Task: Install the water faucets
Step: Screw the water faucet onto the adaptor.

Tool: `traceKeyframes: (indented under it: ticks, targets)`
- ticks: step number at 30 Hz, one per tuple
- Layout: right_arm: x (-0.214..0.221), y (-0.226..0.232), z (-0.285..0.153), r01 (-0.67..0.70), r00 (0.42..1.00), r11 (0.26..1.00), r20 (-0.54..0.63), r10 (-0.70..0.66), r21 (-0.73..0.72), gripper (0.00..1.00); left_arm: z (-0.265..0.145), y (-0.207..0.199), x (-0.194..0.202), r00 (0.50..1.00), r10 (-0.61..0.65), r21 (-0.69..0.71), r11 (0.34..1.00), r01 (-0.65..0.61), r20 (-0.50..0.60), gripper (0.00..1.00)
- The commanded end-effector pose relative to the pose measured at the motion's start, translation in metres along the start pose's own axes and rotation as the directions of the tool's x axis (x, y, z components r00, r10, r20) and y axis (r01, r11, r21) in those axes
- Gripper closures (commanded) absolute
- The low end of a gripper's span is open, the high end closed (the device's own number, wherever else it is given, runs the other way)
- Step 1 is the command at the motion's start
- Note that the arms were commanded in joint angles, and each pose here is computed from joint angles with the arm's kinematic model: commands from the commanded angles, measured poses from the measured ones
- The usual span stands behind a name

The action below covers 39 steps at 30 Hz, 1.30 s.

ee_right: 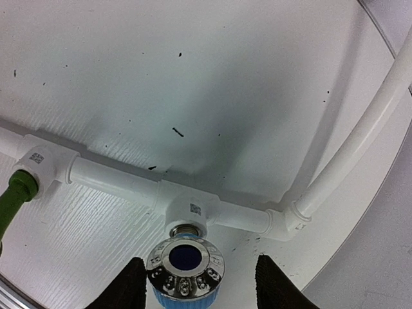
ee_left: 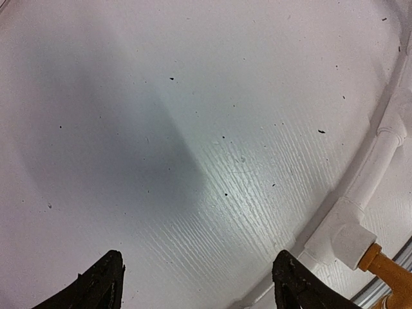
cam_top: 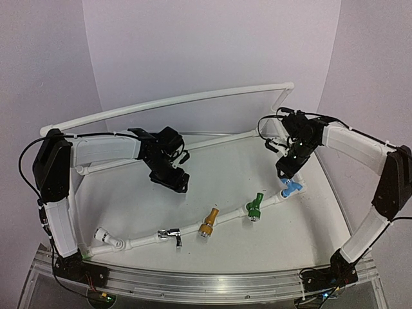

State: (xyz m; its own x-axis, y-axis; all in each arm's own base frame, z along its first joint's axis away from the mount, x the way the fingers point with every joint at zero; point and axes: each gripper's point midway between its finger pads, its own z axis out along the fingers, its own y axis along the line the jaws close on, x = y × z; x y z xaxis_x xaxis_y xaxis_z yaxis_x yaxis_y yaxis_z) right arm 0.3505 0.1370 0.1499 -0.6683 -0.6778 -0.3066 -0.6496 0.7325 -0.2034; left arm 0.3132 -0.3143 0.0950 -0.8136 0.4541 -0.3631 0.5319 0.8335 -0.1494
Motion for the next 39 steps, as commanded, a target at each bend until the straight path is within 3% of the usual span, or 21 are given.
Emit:
traceKeyframes:
  ticks: [1,18,26,34,39]
  targets:
    - [-0.001,-0.018,0.0,-0.005,1.0,0.999,-0.013,0.006,0.054,0.46,-0.019,0.002,-0.013,0.998,-0.005,-0.005,1.0,0.005,0.064,0.21]
    - [0.044,-0.059,0.001,0.062,0.993,0.996,-0.108,-0.054,0.069,0.47,-0.015,0.004,-0.012,0.999,0.001,-0.002,1.0,-0.001,0.05,0.2]
    - [0.087,-0.045,0.01,0.197,0.97,0.979,-0.136,-0.202,-0.049,0.48,-0.015,0.004,-0.014,0.999,0.006,0.004,1.0,-0.006,0.05,0.2]
    - [0.096,-0.018,-0.012,0.289,0.957,0.955,-0.008,-0.29,-0.068,0.39,-0.014,0.003,-0.013,0.999,0.005,0.006,1.0,-0.005,0.045,0.2]
    - [0.102,-0.011,-0.016,0.294,0.955,0.955,0.051,-0.293,-0.024,0.15,-0.014,0.003,-0.014,0.999,0.0,0.013,1.0,0.0,0.046,0.2]
